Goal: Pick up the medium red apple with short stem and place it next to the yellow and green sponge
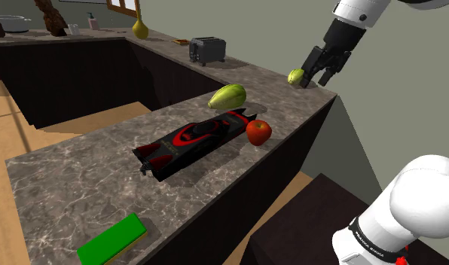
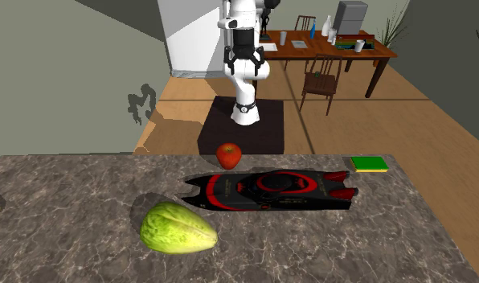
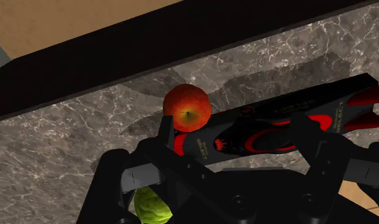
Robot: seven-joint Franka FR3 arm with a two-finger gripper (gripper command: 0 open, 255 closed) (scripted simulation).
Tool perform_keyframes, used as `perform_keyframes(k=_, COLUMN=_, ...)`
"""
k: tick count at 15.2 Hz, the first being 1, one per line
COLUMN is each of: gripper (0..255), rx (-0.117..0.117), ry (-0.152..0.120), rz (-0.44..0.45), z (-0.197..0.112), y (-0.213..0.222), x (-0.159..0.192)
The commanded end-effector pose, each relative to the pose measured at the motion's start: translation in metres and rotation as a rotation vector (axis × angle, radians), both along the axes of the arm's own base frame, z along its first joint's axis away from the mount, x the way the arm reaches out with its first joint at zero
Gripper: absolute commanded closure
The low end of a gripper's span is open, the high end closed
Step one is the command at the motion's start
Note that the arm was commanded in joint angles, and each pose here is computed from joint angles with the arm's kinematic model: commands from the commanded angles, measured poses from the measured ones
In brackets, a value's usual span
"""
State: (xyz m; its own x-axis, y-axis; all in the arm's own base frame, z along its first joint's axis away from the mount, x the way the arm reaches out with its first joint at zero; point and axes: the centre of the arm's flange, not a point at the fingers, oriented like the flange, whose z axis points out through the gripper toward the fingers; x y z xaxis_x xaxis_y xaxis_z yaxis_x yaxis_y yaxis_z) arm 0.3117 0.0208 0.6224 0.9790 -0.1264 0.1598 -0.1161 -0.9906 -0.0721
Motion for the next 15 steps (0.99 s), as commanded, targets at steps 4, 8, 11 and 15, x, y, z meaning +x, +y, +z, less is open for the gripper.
perform_keyframes(k=4, gripper=0, rx=-0.007, ry=0.012, rz=0.002, z=-0.028, y=-0.005, x=0.028)
perform_keyframes(k=8, gripper=0, rx=-0.016, ry=0.028, rz=0.006, z=-0.067, y=-0.012, x=0.066)
perform_keyframes(k=11, gripper=0, rx=-0.022, ry=0.040, rz=0.008, z=-0.096, y=-0.018, x=0.093)
perform_keyframes(k=15, gripper=0, rx=-0.031, ry=0.056, rz=0.011, z=-0.135, y=-0.025, x=0.130)
